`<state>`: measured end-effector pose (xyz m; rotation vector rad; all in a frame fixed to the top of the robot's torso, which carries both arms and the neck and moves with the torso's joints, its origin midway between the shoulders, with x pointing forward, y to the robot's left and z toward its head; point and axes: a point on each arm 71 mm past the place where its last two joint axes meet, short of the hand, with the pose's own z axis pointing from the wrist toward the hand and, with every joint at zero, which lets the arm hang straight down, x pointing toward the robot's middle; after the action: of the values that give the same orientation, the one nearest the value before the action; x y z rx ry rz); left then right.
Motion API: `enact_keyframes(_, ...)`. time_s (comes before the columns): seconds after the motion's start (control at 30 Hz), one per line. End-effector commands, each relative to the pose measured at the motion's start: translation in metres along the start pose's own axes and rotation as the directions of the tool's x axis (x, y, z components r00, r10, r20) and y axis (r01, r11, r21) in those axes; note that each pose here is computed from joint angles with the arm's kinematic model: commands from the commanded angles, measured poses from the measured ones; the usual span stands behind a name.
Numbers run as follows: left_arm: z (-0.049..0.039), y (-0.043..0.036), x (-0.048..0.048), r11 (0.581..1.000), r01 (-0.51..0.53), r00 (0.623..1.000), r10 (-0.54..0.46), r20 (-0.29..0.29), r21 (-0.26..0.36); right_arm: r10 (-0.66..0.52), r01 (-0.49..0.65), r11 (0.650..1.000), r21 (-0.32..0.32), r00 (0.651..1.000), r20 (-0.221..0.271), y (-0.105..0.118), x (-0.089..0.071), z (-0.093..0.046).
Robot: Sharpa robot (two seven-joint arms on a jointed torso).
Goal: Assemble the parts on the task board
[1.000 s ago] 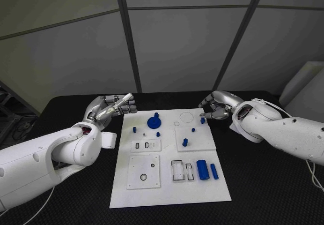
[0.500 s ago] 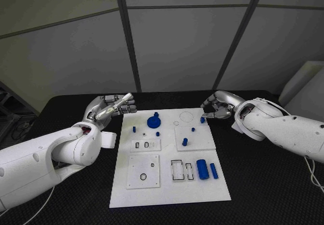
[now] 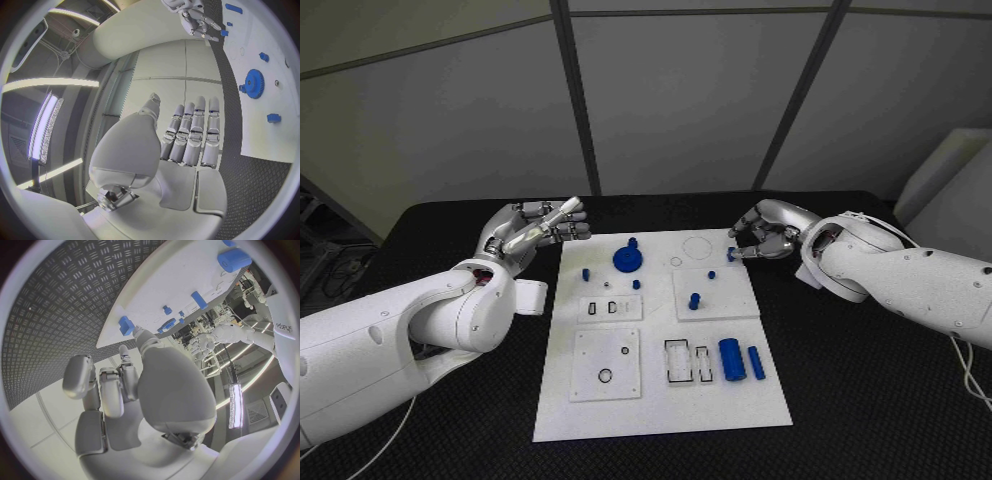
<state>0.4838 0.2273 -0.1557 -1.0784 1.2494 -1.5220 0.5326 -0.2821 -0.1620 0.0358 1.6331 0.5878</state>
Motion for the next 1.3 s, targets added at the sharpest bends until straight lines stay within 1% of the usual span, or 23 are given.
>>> enact_keyframes(0.03,0.0005,-0.0012,0.0015,1.0,0.0,1.0,0.0,-0.013,0.009,0.01,-0.01,1.0,0.0,1.0,-0.027,0.0,0.003,0.001)
enact_keyframes(0.6,0.0009,-0.0003,0.0011,1.0,-0.001,1.0,0.001,-0.011,0.007,0.015,-0.014,1.0,0.017,0.998,-0.059,-0.004,0.01,0.002)
enact_keyframes(1.3,0.001,0.0001,0.0005,1.0,-0.002,1.0,0.002,-0.008,0.004,0.017,-0.015,1.0,0.024,0.997,-0.073,-0.004,0.014,0.006)
